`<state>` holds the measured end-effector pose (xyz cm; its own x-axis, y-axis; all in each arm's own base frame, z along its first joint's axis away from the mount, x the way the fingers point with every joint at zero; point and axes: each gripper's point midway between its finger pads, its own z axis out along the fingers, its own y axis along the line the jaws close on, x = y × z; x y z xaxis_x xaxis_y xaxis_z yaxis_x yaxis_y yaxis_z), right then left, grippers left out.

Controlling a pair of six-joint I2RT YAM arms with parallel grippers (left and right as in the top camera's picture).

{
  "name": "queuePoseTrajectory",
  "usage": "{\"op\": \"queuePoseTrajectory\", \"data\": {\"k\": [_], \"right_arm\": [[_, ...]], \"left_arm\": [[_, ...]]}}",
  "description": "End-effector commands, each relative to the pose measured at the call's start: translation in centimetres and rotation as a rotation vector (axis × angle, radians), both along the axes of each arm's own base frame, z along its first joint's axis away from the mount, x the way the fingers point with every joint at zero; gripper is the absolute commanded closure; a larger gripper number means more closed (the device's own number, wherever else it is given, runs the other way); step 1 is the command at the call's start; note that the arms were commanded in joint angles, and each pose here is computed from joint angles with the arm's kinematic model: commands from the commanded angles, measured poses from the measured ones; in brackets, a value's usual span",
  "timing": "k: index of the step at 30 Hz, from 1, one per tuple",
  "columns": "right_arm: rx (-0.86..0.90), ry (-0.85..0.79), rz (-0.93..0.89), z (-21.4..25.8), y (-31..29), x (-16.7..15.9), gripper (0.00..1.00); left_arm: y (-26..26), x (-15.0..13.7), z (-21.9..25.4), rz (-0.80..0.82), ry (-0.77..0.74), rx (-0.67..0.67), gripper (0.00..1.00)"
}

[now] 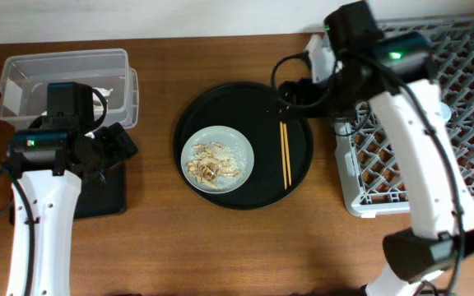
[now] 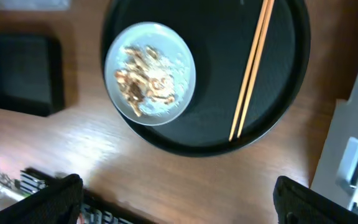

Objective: Sort waste into correct bins and load items into the dishwasher rack
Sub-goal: 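Lower the right gripper and pinch one wooden chopstick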

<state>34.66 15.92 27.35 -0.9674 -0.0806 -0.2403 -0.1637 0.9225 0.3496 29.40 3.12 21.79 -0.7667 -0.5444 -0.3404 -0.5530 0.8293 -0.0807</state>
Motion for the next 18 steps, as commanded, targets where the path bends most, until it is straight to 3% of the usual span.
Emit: {"op": "queuePoseTrajectory", "data": {"k": [1, 7, 12, 13, 14, 15, 16, 18], "right_arm": [[-0.055, 0.045, 0.006, -3.0, 0.7, 1.0, 0.02], [-0.104, 0.056, -0.051, -5.4, 0.9, 3.0, 0.02], [-0.292, 0.070, -0.197, -8.4, -2.2, 4.6, 0.04], [-0.299, 0.088, -0.193, -9.3, -2.1, 4.7, 0.23], [-0.308, 0.112, -0.190, -10.3, -2.1, 4.6, 0.53], [-0.317, 0.130, -0.186, -11.2, -2.0, 4.6, 0.67], [-0.326, 0.149, -0.179, -12.3, -1.8, 4.6, 0.72], [-0.342, 0.178, -0.165, -14.7, -1.3, 4.7, 0.73]], "left_arm": [[0.4, -0.2, 0.4, 0.019, -0.014, 0.011, 0.01], [0.4, -0.2, 0.4, 0.019, -0.014, 0.011, 0.01], [0.4, -0.2, 0.4, 0.019, -0.014, 0.011, 0.01], [0.4, -0.2, 0.4, 0.019, -0.014, 0.011, 0.01], [0.4, -0.2, 0.4, 0.019, -0.014, 0.011, 0.01], [0.4, -0.2, 0.4, 0.019, -0.014, 0.011, 0.01], [0.4, -0.2, 0.4, 0.019, -0.014, 0.011, 0.01], [0.4, -0.2, 0.4, 0.019, -0.014, 0.011, 0.01]]}}
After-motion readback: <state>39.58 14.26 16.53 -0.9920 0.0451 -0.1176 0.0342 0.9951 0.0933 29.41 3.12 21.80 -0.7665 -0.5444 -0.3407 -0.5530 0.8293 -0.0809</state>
